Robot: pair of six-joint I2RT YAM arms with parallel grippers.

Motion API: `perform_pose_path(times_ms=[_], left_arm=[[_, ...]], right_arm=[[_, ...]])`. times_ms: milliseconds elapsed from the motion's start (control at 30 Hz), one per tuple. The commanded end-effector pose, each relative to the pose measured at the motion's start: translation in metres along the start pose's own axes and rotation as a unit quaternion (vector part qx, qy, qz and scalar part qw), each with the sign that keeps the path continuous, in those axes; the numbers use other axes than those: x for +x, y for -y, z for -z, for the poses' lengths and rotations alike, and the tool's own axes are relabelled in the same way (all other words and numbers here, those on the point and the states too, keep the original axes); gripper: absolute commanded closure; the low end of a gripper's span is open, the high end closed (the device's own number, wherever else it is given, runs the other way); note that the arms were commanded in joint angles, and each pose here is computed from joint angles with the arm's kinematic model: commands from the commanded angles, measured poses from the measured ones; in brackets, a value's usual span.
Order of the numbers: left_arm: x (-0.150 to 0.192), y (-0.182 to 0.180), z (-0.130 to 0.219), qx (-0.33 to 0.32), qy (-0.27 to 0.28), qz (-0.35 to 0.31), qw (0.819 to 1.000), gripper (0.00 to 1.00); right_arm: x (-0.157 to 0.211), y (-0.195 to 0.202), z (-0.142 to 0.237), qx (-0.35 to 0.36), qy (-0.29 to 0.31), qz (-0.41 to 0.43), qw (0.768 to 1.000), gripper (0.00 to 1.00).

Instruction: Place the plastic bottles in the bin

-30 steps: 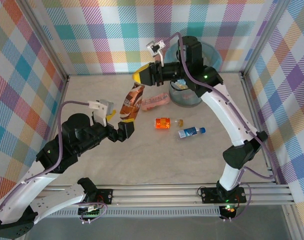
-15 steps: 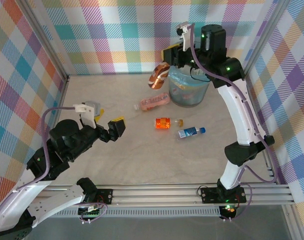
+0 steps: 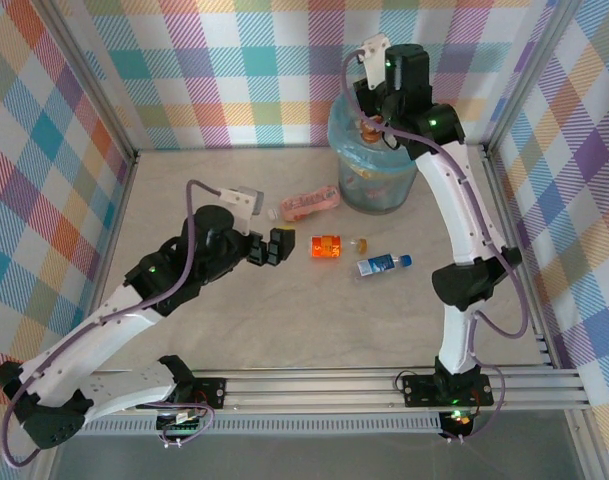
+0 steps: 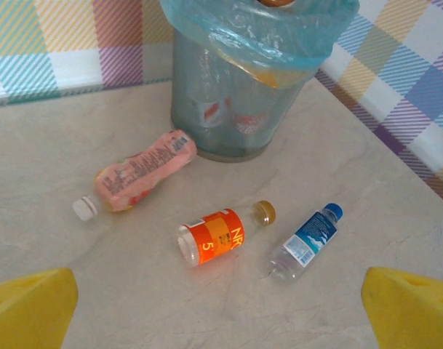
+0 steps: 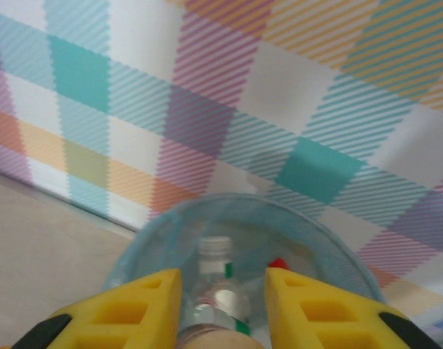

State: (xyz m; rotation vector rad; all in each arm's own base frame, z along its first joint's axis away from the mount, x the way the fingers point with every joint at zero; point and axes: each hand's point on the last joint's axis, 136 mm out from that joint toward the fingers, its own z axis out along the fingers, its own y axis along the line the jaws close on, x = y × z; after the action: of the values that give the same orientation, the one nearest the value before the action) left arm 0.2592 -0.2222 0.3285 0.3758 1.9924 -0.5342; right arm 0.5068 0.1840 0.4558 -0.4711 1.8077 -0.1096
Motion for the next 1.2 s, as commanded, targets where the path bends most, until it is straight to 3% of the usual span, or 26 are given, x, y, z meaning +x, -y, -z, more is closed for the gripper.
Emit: perform_pose_path(times_ms=[0, 200, 267, 367, 533, 667, 767, 1167], left_arm=[[-0.032, 0.019, 0.006, 0.042, 0.045, 0.018, 0.998, 0.00], [-0.022, 0.017, -0.001, 0.038, 0.038, 0.043, 0.998, 0.00], [-0.018, 0.014, 0.000, 0.032, 0.036, 0.046, 0.998, 0.00], [-0.016, 0.008, 0.003, 0.019, 0.037, 0.047, 0.998, 0.00], [-0.015, -0.002, 0.010, 0.001, 0.048, 0.053, 0.997, 0.00], [-0.012, -0.005, 0.013, -0.004, 0.052, 0.058, 0.997, 0.00], [-0.010, -0.007, 0.015, -0.006, 0.050, 0.057, 0.997, 0.00], [-0.004, -0.013, 0.022, -0.015, 0.047, 0.057, 0.997, 0.00]], right_arm=[[0.009, 0.024, -0.012, 0.059, -0.018, 0.032, 0.998, 0.88], [0.027, 0.037, -0.039, 0.083, -0.032, 0.038, 0.995, 0.84], [0.034, 0.037, -0.050, 0.084, -0.040, 0.052, 0.994, 0.88], [0.036, 0.033, -0.061, 0.084, -0.039, 0.064, 0.994, 0.82], [0.036, 0.030, -0.073, 0.104, -0.026, 0.086, 0.990, 0.63], [0.040, 0.021, -0.088, 0.130, -0.034, 0.144, 0.980, 0.39], [0.042, 0.014, -0.089, 0.128, -0.046, 0.152, 0.979, 0.30], [0.074, -0.005, -0.089, 0.080, -0.094, 0.094, 0.988, 0.26]])
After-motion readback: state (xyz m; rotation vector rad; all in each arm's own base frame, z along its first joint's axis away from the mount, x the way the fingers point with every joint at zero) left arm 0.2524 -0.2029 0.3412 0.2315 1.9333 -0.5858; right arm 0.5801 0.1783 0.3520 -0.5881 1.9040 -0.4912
